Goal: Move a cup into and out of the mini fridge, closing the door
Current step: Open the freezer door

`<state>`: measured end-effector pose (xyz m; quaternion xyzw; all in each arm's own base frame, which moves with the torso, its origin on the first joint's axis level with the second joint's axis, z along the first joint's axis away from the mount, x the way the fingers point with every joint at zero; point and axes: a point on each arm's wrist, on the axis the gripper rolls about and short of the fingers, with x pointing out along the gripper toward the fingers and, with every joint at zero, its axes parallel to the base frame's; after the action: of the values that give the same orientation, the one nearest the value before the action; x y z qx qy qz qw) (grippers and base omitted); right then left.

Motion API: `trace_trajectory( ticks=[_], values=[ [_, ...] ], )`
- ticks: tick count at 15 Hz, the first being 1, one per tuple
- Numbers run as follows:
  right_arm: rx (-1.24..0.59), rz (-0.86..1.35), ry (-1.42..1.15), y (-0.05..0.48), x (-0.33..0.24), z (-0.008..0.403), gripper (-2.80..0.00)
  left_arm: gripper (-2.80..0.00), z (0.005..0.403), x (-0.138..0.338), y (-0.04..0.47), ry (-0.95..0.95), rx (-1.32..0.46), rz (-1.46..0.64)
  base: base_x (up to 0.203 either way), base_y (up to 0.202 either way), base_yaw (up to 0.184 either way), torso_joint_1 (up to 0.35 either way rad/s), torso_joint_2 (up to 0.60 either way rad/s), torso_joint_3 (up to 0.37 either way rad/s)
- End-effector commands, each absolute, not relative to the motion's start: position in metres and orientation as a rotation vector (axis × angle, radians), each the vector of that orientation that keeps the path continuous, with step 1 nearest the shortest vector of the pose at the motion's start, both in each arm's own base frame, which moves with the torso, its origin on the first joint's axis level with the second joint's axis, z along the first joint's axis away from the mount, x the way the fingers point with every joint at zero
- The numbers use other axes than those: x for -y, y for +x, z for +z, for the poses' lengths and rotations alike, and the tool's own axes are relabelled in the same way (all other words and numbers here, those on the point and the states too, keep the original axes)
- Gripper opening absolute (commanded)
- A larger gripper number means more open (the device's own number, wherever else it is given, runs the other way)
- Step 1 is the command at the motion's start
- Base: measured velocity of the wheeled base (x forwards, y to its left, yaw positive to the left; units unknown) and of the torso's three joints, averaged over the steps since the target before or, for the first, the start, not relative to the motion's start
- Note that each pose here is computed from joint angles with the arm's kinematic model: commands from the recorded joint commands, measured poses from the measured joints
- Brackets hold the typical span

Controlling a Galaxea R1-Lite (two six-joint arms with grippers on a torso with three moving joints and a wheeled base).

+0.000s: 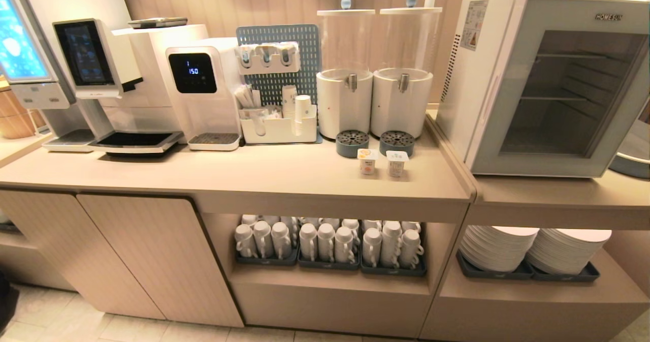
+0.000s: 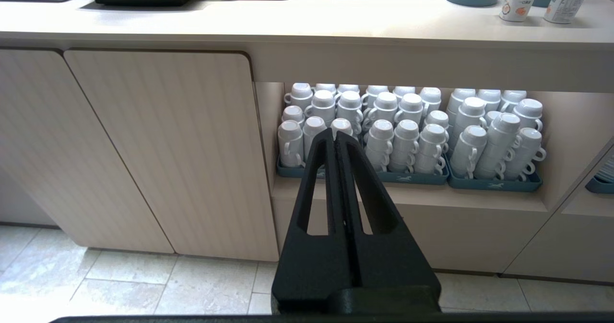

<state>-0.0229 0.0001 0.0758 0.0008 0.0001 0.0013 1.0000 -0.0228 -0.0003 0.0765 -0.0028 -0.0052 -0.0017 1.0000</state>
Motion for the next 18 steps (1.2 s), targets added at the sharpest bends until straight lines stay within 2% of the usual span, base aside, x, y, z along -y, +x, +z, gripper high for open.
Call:
trace_trajectory(
  ticks=[1,14,18],
  values=[
    [-0.002,0.003,0.002,-0.0228,-0.0001,0.0758,-2.80,-2.80,0.0766,0.0003,-0.0228,-0.007,0.011,-0.003,0.000,0.000,0.000,0.000,0.00,0.000],
    [-0.002,0.003,0.002,-0.0228,-0.0001,0.0758,-2.80,-2.80,0.0767,0.0003,-0.0229,-0.006,0.009,-0.003,0.000,0.000,0.000,0.000,0.00,0.000],
    [-0.002,0.004,0.002,-0.0228,-0.0001,0.0758,-2.80,-2.80,0.0767,0.0003,-0.0229,-0.006,0.009,-0.003,0.001,-0.163,0.002,0.003,0.00,0.001]
  ],
)
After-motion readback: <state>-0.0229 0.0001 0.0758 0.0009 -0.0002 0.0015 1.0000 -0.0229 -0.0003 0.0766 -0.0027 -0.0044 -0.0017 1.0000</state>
